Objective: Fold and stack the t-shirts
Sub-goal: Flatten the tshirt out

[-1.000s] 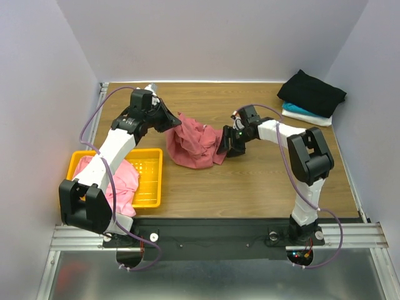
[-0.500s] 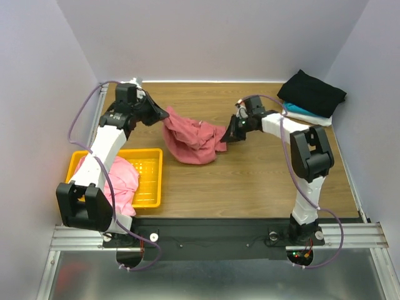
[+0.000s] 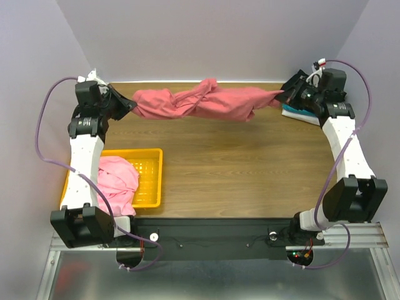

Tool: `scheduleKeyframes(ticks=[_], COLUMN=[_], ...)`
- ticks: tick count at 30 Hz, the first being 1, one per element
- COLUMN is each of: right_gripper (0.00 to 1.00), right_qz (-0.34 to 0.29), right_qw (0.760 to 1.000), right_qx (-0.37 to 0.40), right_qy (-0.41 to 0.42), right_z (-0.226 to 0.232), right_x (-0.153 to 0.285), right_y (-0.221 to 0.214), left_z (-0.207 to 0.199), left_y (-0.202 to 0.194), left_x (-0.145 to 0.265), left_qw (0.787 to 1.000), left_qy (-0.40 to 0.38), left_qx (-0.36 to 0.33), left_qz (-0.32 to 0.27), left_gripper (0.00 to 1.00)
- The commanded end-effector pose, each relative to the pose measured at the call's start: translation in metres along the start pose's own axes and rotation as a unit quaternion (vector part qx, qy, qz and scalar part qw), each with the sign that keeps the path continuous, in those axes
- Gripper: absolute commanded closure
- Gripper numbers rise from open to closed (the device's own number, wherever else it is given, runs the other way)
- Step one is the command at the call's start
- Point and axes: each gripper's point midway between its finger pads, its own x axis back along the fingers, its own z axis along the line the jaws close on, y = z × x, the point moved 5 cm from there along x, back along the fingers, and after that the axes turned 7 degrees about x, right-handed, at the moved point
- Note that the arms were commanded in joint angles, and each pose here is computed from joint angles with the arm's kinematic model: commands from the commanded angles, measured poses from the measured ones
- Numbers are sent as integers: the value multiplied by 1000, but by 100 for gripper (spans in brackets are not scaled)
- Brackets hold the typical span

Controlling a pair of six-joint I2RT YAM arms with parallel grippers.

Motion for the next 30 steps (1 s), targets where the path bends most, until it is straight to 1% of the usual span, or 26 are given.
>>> scheduleKeyframes(ticks=[1,5,7,11,14,15,17,18,19,20,22,23,24,27,29,30], right_gripper=[100,100,100,99,100,89,66,57,41,38,34,33,33,32,32,32], right_qz=[-16,-31,-38,-41,-14,10,36,52,78,92,122,124,137,160,178,182], right_qw=[991,981,976,973,977,979,979,979,978,977,973,974,972,973,975,976], right_qx=[33,40,40,35,23,10,-3,-8,-18,-23,-37,-37,-43,-53,-42,-34], right_qy=[-129,-189,-212,-225,-212,-205,-200,-199,-194,-193,-193,-189,-188,-159,-126,-115], right_z=[-32,-41,-45,-46,-49,-53,-59,-62,-67,-70,-78,-77,-81,-78,-65,-60], right_x=[8,17,20,27,24,21,18,16,14,14,12,12,11,-2,-14,-24], right_y=[8,19,22,20,2,-17,-36,-47,-66,-76,-100,-100,-110,-120,-126,-122], left_z=[27,35,35,29,28,28,31,31,32,36,38,37,40,41,35,35], left_y=[11,-1,-6,-11,-17,-18,-23,-24,-26,-32,-41,-42,-48,-63,-70,-73], left_x=[10,3,1,-2,-6,-6,-7,-5,-5,-6,-7,-6,-6,-9,-9,-9], left_qw=[998,999,1000,1000,999,999,999,999,999,999,999,999,998,997,996,995], left_qy=[44,38,22,-17,-30,-32,-28,-29,-28,-27,-29,-33,-30,-35,-51,-55], left_qx=[-2,2,2,2,14,15,17,16,17,19,20,19,21,18,8,5], left_qz=[-46,-27,-18,-7,11,13,19,17,18,24,34,35,42,61,72,78], left_gripper=[100,100,100,100,100,100,100,100,100,100,100,100,100,100,100,100])
